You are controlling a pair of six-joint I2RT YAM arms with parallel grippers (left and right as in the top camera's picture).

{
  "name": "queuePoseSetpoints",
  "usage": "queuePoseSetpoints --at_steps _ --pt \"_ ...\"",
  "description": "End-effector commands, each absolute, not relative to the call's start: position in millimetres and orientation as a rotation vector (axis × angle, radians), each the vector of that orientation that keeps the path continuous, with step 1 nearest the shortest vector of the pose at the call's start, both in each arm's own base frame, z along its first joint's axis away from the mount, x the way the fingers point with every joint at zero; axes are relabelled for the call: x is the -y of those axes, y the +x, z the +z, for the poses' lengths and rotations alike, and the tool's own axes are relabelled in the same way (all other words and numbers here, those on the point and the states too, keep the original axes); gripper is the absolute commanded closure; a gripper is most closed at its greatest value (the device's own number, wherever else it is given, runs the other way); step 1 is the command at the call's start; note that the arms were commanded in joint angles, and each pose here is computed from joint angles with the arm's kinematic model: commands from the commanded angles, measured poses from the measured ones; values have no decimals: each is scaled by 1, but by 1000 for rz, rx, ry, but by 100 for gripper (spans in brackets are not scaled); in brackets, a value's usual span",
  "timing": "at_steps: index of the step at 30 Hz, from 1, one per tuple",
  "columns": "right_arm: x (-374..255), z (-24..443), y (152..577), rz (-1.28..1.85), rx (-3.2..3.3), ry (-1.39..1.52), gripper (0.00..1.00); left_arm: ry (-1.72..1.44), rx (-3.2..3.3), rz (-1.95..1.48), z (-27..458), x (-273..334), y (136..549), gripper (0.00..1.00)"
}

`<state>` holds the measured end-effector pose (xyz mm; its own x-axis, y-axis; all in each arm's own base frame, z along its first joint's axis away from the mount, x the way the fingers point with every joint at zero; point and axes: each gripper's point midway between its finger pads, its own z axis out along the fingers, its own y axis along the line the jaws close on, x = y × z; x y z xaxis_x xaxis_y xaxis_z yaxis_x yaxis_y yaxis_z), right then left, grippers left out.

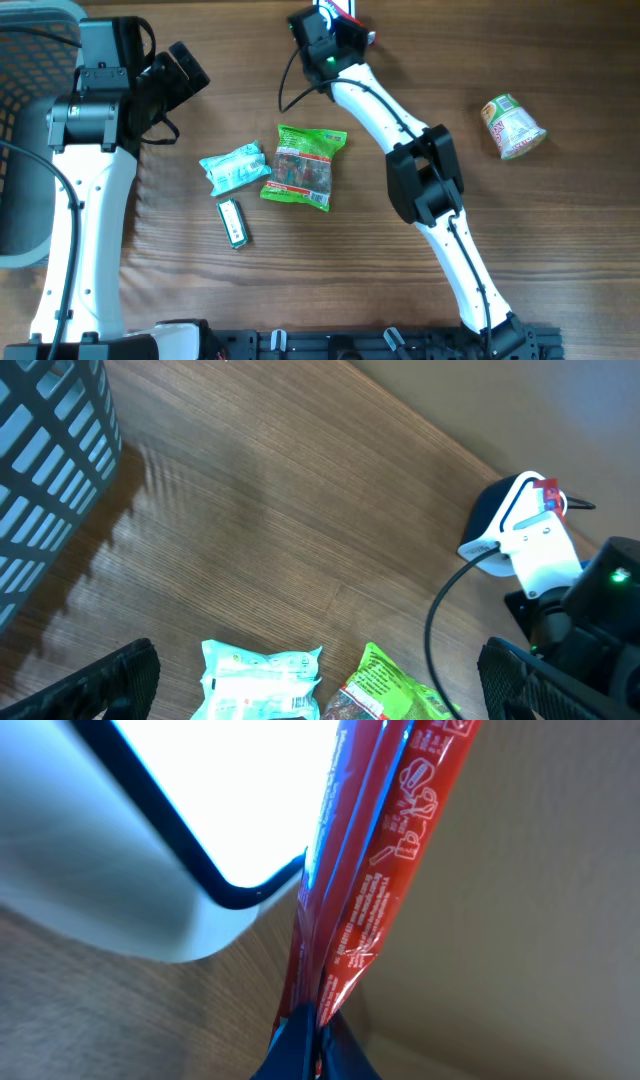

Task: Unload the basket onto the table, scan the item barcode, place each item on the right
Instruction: 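Lift the red stick and hold its barcode at the white scanner, then carry the red stick right and set it down near the cup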

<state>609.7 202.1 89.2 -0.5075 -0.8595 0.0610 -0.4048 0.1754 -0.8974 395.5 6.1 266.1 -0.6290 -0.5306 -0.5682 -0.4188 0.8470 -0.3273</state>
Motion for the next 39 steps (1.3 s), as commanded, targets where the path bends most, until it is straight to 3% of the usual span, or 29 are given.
queuePoseSetpoints --at_steps 1,14,21,25,28,35,39 --pt "-201 76 602 -1404 -1981 -1251 96 -659 -2310 -218 279 -7 395 0" --pt "-181 57 586 -1549 -1998 -1369 96 -659 -2310 -218 279 -7 395 0" --pt "-188 88 590 -1375 -2043 -1148 96 -659 -2310 -218 279 -7 395 0" --pt "-199 140 575 -1103 -2108 -1068 96 -659 -2310 -218 279 -7 395 0" --pt "-206 177 534 -757 -2246 -1024 96 -659 -2310 -218 279 -7 395 0" --pt "-189 196 434 -80 -2693 -820 96 -659 -2310 -218 279 -7 395 0" --pt "-146 183 416 -29 -2924 -502 96 -659 -2310 -218 279 -7 395 0"
